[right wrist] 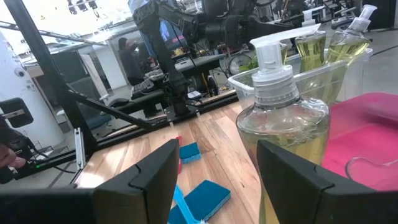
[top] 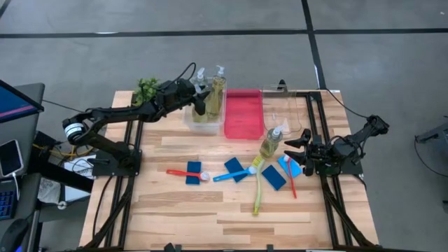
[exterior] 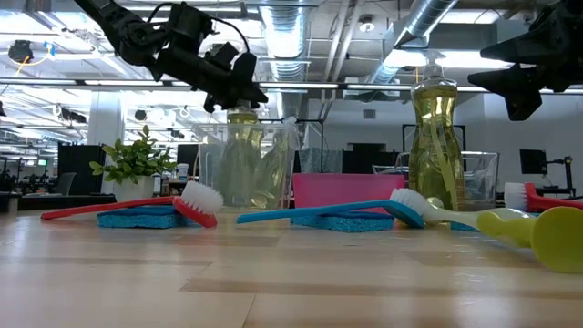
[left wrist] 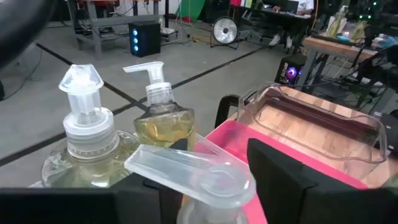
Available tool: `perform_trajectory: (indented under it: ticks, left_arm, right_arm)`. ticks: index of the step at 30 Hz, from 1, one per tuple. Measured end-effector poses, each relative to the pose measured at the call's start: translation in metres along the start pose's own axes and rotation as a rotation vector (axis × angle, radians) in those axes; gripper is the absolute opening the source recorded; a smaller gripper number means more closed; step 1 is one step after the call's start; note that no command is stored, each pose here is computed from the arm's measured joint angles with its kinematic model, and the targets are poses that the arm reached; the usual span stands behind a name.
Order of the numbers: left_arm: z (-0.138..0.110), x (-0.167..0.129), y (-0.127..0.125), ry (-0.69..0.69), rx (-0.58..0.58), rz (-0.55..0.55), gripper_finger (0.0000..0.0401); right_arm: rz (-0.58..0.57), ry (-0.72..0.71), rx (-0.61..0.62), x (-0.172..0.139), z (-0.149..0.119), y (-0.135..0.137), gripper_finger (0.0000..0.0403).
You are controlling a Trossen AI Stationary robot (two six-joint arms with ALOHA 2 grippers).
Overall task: Pick & Place Kitchen Sink Supplies
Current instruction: Put the yellow dish soap into the transparent container
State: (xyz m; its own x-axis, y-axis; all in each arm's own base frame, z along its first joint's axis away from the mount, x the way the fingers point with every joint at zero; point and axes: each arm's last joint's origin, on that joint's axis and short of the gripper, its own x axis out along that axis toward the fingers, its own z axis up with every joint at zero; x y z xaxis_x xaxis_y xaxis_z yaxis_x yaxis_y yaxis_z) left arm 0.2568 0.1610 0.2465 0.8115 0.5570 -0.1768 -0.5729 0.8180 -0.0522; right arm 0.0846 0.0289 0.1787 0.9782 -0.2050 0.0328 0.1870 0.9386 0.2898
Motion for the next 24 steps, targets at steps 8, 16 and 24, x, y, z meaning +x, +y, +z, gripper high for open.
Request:
perform_trajectory:
  ticks: [8, 16, 24]
  left_arm:
    - [-0.005, 0.000, -0.003, 0.050, 0.007, -0.007, 0.0220]
    - [0.000, -0.007, -0.004, 0.050, 0.060, -0.012, 0.0254]
    - [0.016, -0.030, -0.003, 0.048, 0.096, -0.013, 0.0260]
  right_arm:
    - [0.000, -0.001, 0.000, 0.000, 0.000, 0.000, 0.0209]
    - [0.000, -0.001, 0.001, 0.000, 0.000, 0.000, 0.0209]
    - [0.000, -0.001, 0.001, 0.000, 0.000, 0.000, 0.0209]
